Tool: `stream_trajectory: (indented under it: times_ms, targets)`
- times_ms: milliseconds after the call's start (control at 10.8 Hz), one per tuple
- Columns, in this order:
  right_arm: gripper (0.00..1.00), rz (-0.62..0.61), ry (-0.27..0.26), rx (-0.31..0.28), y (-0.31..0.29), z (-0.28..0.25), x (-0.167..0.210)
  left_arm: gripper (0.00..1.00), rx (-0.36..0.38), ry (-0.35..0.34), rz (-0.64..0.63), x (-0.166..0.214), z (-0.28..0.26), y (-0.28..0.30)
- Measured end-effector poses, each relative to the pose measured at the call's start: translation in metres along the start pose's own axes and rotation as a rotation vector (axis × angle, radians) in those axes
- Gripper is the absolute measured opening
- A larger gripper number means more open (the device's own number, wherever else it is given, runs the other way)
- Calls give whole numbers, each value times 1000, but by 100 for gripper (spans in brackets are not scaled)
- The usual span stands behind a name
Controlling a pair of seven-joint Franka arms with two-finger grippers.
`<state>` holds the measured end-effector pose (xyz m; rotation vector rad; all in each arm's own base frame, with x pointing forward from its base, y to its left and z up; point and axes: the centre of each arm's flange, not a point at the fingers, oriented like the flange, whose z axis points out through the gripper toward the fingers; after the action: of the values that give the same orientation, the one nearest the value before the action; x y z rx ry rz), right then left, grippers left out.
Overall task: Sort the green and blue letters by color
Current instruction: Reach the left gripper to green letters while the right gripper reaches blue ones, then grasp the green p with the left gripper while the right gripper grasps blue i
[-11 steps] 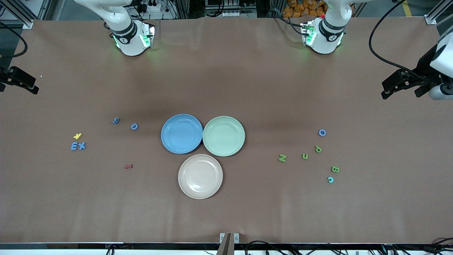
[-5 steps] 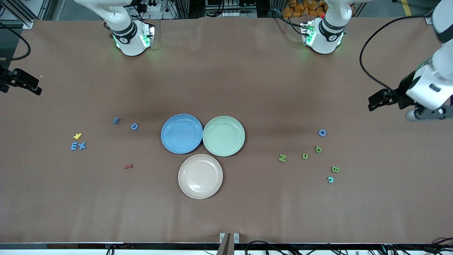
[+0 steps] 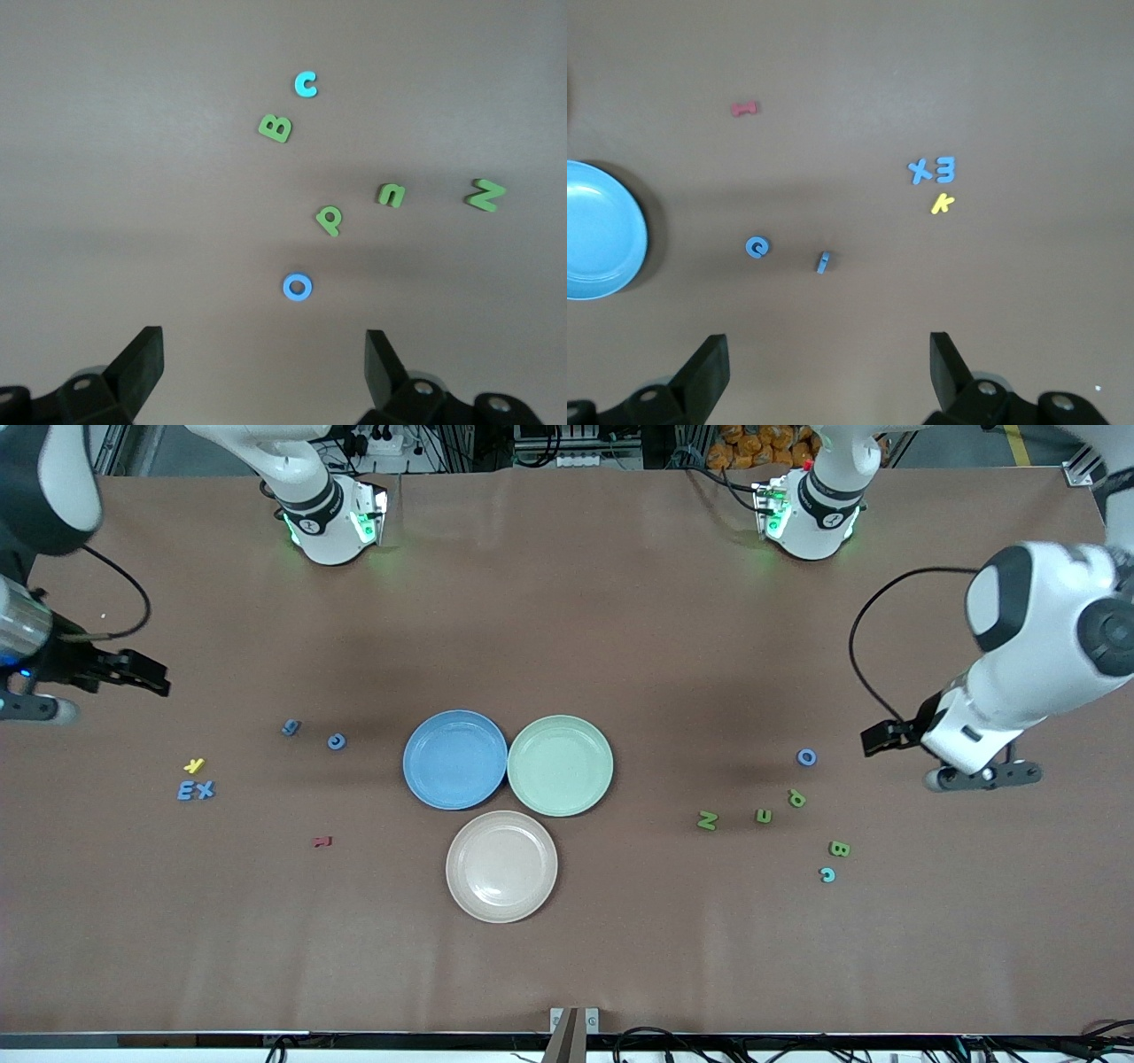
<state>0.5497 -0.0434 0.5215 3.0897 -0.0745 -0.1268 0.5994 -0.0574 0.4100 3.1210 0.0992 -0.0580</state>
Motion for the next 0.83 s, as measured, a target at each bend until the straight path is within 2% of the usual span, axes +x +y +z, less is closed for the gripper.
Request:
stream_trajectory:
  times_ms: [185, 278, 463, 741, 833]
  targets:
    - [100, 3, -26, 27, -6, 52, -3, 100, 15, -1, 19, 15, 47, 1]
    - [100, 39, -63, 72, -7, 79, -8, 100, 25, 12, 31, 21, 64, 0]
    - [100, 119, -118, 113, 2, 126, -16, 100, 18, 26, 38, 29, 91, 2]
    - [100, 223, -87, 113, 6, 189, -28, 100, -1, 36, 48, 30, 140, 8]
    - [100, 266, -102, 110, 7, 206, -34, 98, -7, 37, 53, 27, 155, 11]
